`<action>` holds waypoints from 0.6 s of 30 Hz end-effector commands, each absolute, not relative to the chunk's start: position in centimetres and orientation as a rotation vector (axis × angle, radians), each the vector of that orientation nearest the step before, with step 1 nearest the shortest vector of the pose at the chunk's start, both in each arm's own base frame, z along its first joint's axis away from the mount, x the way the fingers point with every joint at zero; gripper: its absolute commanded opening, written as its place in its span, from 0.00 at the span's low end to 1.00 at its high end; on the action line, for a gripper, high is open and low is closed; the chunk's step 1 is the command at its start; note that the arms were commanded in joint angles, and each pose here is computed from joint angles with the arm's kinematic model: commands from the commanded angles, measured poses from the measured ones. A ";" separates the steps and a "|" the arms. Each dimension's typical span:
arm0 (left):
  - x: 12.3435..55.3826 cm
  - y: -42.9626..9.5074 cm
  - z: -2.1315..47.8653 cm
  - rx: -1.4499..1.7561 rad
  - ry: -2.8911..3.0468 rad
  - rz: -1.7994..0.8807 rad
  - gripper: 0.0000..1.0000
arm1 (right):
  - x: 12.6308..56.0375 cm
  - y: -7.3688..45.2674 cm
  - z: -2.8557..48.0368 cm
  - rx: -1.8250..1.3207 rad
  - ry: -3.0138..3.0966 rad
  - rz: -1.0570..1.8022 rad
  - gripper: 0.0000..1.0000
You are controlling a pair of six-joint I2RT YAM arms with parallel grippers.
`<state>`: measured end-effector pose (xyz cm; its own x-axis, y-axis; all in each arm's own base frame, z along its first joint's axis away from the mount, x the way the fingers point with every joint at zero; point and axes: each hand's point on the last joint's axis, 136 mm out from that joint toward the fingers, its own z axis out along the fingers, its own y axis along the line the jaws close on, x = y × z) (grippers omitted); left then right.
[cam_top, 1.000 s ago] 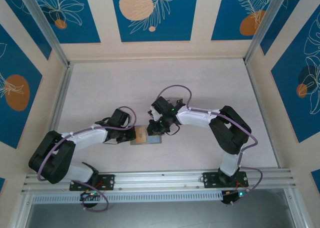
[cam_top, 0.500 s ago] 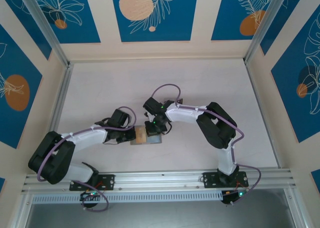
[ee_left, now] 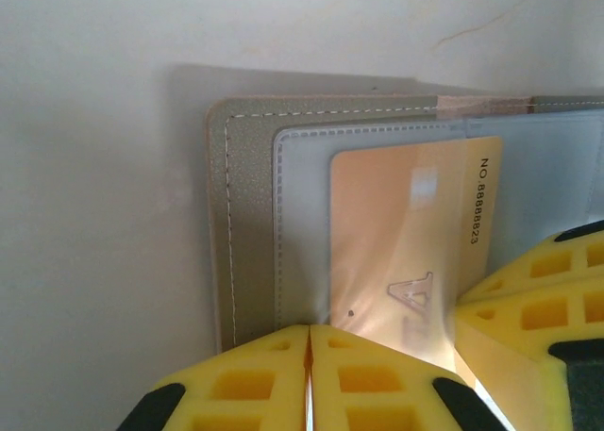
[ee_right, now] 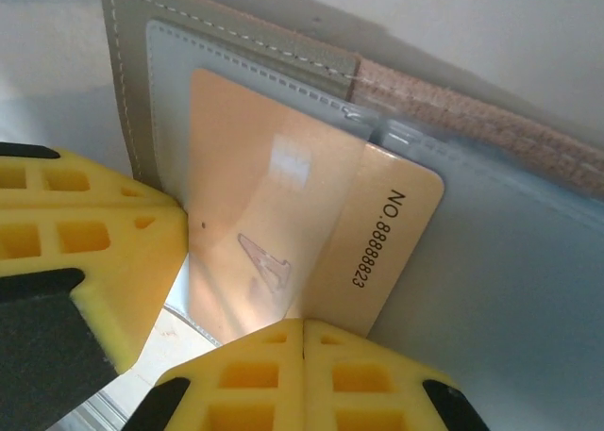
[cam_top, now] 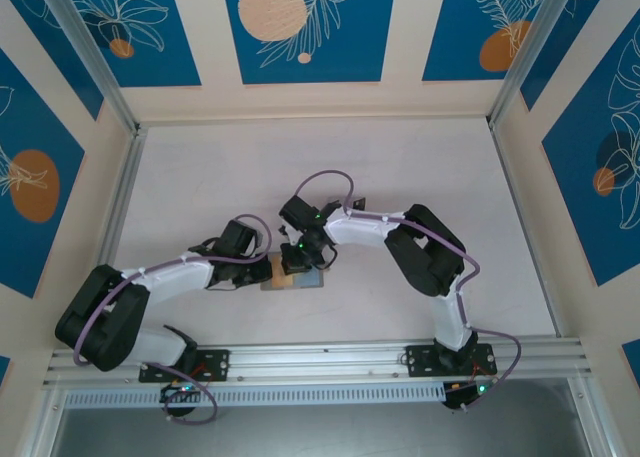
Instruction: Put the credit cards into the card holder
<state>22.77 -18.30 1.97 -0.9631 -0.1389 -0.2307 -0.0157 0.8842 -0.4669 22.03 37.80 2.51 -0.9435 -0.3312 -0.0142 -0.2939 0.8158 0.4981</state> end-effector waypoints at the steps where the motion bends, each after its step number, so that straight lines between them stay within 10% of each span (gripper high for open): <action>1: 21.6 -17.0 1.3 -0.159 2.837 -0.631 0.09 | 21.7 37.7 2.4 0.482 -2.906 -0.787 0.00; 18: 22.2 -16.2 2.3 -0.138 2.827 -0.570 0.07 | 22.2 35.6 4.4 0.541 -2.983 -0.682 0.00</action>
<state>21.81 -16.66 2.59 -0.9615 -0.1504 -0.2300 -0.0407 0.9058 -0.4218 22.01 36.27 4.65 -0.9411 -0.3336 -0.0544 -0.3190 0.8234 0.4693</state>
